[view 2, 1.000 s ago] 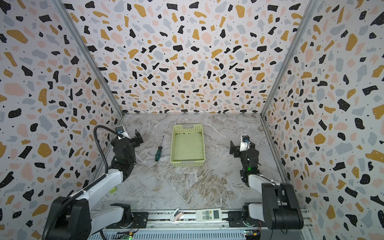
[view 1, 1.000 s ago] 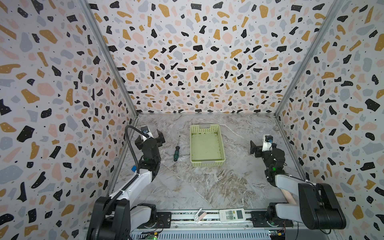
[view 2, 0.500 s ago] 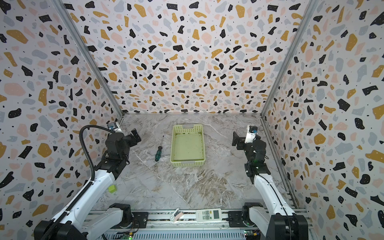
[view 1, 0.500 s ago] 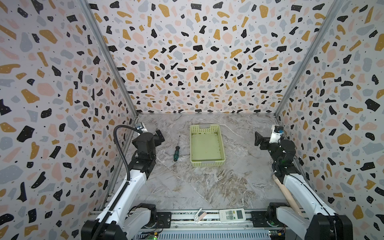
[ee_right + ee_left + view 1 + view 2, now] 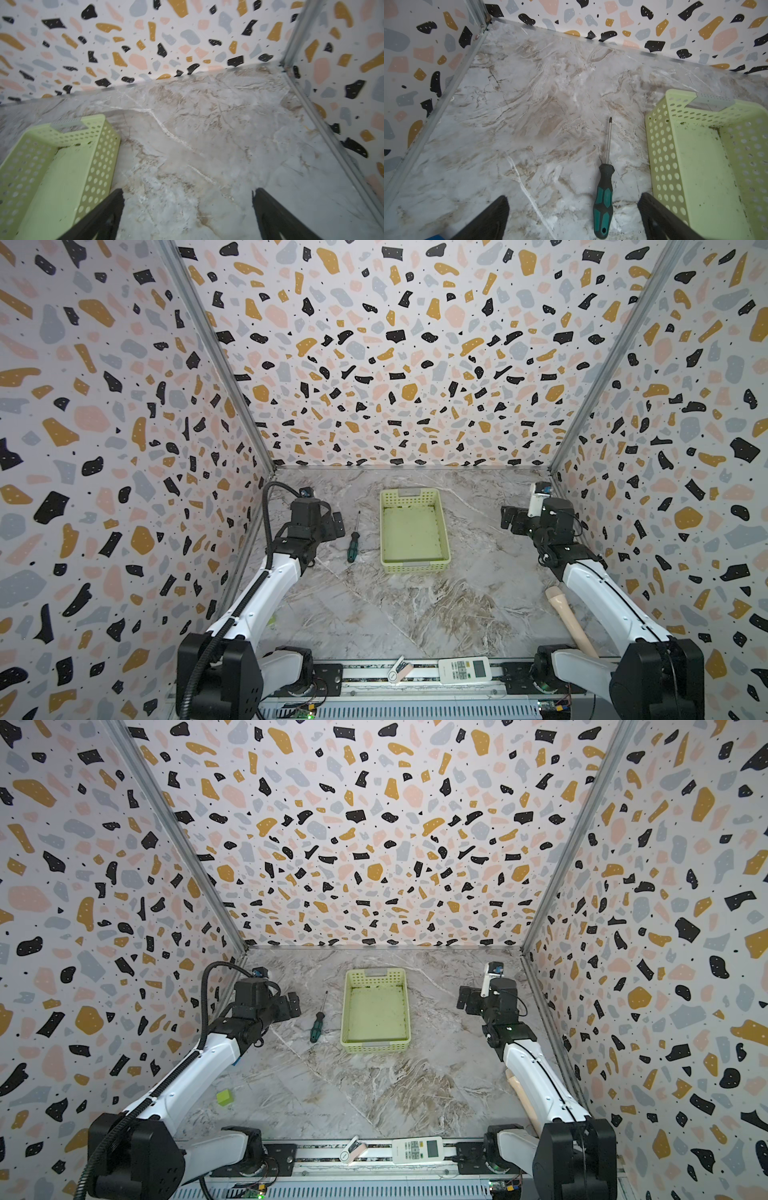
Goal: Put the screwdriver in the bin
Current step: Pick up the screwdriver from the middle-left of the table.
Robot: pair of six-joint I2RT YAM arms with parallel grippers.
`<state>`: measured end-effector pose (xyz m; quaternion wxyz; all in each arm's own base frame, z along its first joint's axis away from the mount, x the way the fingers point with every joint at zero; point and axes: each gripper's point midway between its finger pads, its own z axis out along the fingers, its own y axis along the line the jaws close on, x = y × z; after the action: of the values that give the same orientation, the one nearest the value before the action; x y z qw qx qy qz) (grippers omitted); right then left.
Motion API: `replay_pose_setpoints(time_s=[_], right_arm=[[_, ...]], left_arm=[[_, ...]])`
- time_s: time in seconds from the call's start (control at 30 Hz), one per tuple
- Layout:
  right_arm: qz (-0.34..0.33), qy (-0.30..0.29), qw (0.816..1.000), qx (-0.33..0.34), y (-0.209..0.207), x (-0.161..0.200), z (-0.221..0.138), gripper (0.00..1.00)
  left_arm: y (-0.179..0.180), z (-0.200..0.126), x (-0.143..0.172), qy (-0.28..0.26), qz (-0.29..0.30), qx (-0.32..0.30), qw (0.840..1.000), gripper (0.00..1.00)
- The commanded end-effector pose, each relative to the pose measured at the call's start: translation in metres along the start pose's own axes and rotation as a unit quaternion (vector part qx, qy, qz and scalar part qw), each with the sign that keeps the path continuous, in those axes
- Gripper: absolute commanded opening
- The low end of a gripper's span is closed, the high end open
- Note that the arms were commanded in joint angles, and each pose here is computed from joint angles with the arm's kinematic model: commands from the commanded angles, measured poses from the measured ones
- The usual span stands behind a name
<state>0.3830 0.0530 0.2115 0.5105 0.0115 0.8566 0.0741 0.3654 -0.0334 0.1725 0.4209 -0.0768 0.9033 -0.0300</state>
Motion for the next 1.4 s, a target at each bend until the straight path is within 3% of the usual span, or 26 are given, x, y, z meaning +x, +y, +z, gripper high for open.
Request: replay_pose_setpoints(time_s=[0.0,0.17,0.4,0.87,1.37], right_arm=[[-0.041,0.036,0.999,-0.003,0.015,0.006,0.000,0.99],[-0.028,0.072,0.996,-0.047,0.030,0.028,0.013,0.99],[-0.027,0.104,0.993,-0.050,0.034,0.053,0.021,1.00],[-0.027,0.127,0.990,-0.061,0.033,0.082,0.017,0.99],[-0.017,0.133,0.989,-0.070,0.033,0.088,0.016,0.98]], left_arm=[[-0.007,0.012,0.027,0.043,0.025,0.006,0.999,1.00],[-0.017,0.031,0.055,0.090,0.043,0.003,0.995,1.00],[-0.022,0.055,0.084,0.136,0.056,-0.009,0.989,0.99],[-0.027,0.077,0.101,0.156,0.052,-0.009,0.986,1.00],[-0.048,0.095,0.098,0.153,0.063,-0.002,0.986,0.82]])
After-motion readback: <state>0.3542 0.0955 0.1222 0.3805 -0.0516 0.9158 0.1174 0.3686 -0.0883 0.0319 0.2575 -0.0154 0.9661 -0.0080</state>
